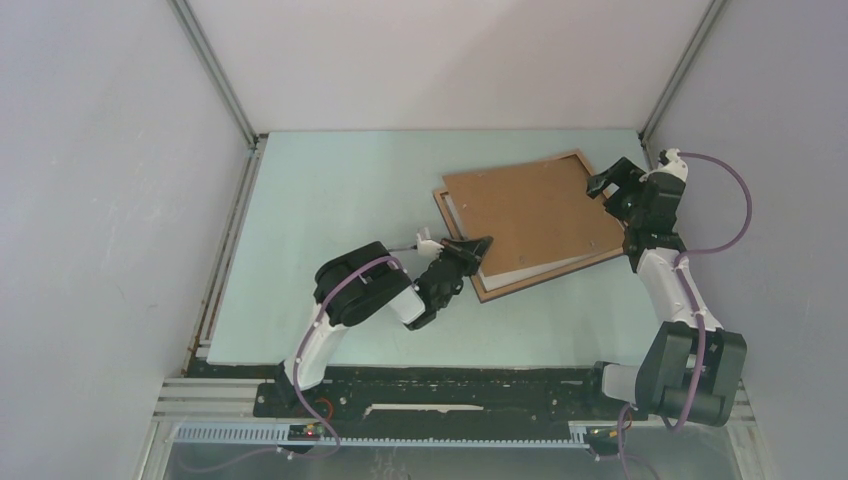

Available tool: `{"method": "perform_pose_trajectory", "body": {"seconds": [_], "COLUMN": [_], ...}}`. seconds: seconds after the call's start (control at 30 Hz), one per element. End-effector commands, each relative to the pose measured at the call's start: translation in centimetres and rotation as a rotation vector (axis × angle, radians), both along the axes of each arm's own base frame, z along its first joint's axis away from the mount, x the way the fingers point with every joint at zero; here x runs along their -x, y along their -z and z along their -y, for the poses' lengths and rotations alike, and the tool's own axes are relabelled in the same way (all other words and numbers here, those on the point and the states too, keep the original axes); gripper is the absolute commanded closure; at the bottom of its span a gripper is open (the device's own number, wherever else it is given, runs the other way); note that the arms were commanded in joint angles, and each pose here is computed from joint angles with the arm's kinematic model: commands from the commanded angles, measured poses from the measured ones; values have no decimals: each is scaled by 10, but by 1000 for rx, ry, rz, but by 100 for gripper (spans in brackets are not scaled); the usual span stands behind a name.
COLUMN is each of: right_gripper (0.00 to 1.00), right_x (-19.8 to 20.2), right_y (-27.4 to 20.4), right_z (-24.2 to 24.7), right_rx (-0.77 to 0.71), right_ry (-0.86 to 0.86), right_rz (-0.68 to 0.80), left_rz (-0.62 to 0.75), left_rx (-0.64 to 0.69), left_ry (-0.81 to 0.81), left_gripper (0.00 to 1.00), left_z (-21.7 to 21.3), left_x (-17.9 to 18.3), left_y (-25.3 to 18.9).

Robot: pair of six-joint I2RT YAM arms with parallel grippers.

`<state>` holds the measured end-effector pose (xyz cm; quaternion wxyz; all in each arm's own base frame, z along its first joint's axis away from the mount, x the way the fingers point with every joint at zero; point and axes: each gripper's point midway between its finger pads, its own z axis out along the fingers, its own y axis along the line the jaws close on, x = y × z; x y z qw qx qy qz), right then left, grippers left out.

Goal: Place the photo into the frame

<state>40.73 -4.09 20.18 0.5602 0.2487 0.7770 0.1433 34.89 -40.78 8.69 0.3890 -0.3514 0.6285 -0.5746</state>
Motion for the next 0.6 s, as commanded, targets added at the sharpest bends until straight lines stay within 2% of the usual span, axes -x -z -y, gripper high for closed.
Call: {"method": "perform_pose_trajectory", "body": {"seconds": [0.0,0.27,0.43,0.57], "right_gripper": [0,0,0,0], "right_x": [-4,-1,4,10], "right_y": [-7,-8,-16,-21], "right_z": [4,6,6,7], "right_rx": [0,6,13,38], "right_ry": [7,11,0,5], "right_rz": [33,32,46,47], "left_rz": [74,29,-49,-108], "left_rx": [68,95,-1,-96], "left_ry": [-37,-3,57,123], "left_gripper": [100,91,70,60], "left_z": [8,20,23,23], "left_x": [-12,-6,5,11], "left_y": [-38,-36,-27,-20]}}
